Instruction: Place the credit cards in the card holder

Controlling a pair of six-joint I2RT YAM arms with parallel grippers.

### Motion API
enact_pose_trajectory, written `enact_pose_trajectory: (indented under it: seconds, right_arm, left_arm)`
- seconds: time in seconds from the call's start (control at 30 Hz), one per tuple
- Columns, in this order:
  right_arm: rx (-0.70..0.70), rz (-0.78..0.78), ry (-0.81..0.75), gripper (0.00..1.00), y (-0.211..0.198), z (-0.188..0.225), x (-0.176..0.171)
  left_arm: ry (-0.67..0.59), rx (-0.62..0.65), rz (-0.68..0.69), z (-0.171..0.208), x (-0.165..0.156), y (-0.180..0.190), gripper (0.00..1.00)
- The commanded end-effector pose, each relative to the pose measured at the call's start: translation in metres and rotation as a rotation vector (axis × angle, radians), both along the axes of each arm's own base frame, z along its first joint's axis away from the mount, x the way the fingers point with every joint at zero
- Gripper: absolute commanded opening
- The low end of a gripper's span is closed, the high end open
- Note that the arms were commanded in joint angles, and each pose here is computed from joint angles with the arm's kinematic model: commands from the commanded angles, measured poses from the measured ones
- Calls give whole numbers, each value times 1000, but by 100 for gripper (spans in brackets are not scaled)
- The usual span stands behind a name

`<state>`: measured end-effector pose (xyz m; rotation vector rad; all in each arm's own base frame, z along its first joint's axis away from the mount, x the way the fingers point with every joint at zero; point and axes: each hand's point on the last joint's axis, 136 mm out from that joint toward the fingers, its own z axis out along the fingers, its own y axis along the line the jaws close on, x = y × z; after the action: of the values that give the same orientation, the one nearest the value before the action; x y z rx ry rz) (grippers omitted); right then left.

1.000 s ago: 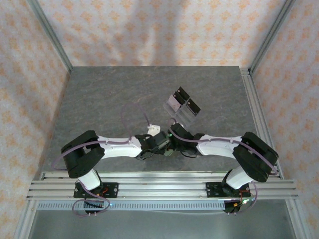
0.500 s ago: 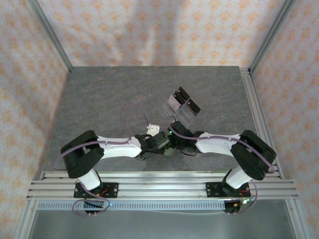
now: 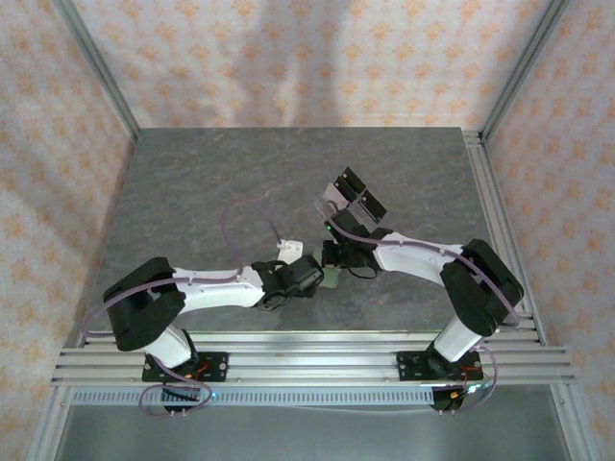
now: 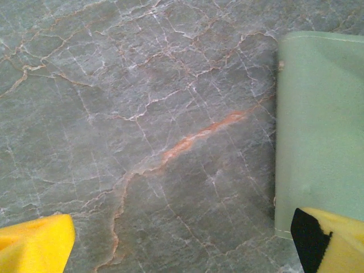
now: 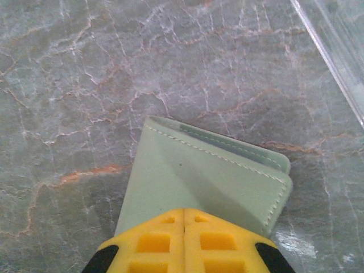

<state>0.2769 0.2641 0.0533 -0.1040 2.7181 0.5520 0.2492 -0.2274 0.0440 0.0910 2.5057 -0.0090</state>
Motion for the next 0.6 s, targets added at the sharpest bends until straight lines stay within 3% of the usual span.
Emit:
enact_pose_trajectory:
  seconds: [0.0,0.57]
  right_arm:
    - [-32,17,21,0,-4,-2,-3]
    - [0,-39,14,0,-13,0,-10]
  left_arm:
    - [-31,16,30,6,0,9,99]
    - [-60,43,16,7,9,3,100]
